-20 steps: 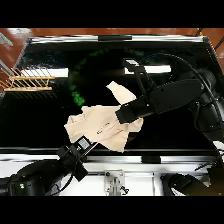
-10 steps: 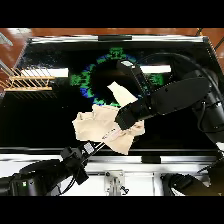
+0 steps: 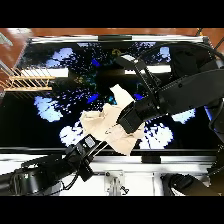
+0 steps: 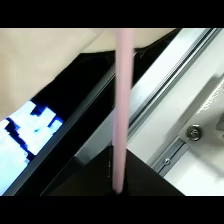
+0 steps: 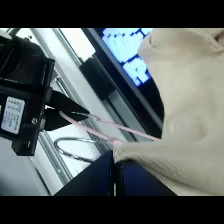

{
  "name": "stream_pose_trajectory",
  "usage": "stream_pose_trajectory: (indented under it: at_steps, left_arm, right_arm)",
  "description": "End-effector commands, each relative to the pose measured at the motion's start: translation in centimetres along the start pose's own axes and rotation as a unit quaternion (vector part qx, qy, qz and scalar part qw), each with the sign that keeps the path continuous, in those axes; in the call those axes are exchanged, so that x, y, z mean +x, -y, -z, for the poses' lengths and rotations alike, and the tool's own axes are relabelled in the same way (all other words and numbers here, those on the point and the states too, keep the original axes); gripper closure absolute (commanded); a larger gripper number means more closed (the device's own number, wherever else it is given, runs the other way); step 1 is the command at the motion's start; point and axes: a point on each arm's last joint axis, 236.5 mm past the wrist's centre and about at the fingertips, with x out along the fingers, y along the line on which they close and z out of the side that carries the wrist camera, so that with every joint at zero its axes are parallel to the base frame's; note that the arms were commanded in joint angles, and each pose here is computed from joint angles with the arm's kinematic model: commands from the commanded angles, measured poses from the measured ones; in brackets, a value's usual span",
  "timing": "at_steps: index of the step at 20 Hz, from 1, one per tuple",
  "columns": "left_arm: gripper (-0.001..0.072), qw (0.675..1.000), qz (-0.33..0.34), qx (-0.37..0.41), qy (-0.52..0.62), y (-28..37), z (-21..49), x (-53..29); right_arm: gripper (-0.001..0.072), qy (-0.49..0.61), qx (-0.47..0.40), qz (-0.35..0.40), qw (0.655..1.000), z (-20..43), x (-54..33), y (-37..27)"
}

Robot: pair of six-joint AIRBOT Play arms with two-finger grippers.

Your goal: Fold the shirts.

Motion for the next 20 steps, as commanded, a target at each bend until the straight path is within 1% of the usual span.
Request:
stream_pose_trajectory:
  at_steps: [1, 4, 6, 7, 11, 15, 18, 20]
  left_arm:
    - [0.0669, 0.998, 0.03, -0.032, 0.041, 0.9, -2.3, -0.1]
    - [0.0669, 0.997, 0.039, -0.041, 0.053, 1.3, -2.9, -0.1]
    - [0.0669, 0.997, 0.044, -0.046, 0.048, 1.5, -2.7, -0.1]
    - [0.0671, 0.997, 0.04, -0.046, 0.036, 1.4, -2.1, -0.1]
    - [0.0671, 0.999, 0.016, -0.024, -0.014, 0.3, 0.4, 0.1]
    - [0.0671, 0.999, 0.016, -0.024, -0.014, 0.4, 0.4, 0.1]
    - [0.0671, 1.0, 0.019, -0.024, -0.002, 0.5, -0.2, 0.1]
    - [0.0671, 0.999, 0.028, -0.027, 0.018, 0.9, -1.2, 0.1]
  right_arm:
    - [0.0644, -0.025, 0.002, -0.022, 0.999, 1.1, -0.1, -1.1]
    - [0.0644, -0.027, 0.005, -0.027, 0.999, 1.2, -0.1, -1.3]
    - [0.0644, -0.03, 0.002, -0.007, 1.0, 1.4, -0.1, -0.4]
    - [0.0644, -0.029, -0.001, 0.009, 1.0, 1.3, -0.1, 0.4]
    - [0.0643, -0.015, 0.0, 0.113, 0.993, 0.7, -0.9, 5.2]
    - [0.0644, -0.001, -0.001, 0.154, 0.988, 0.0, -1.4, 7.0]
    - [0.0643, 0.004, 0.002, 0.154, 0.988, -0.2, -1.4, 7.1]
    - [0.0643, 0.009, 0.007, 0.116, 0.993, -0.4, -0.9, 5.3]
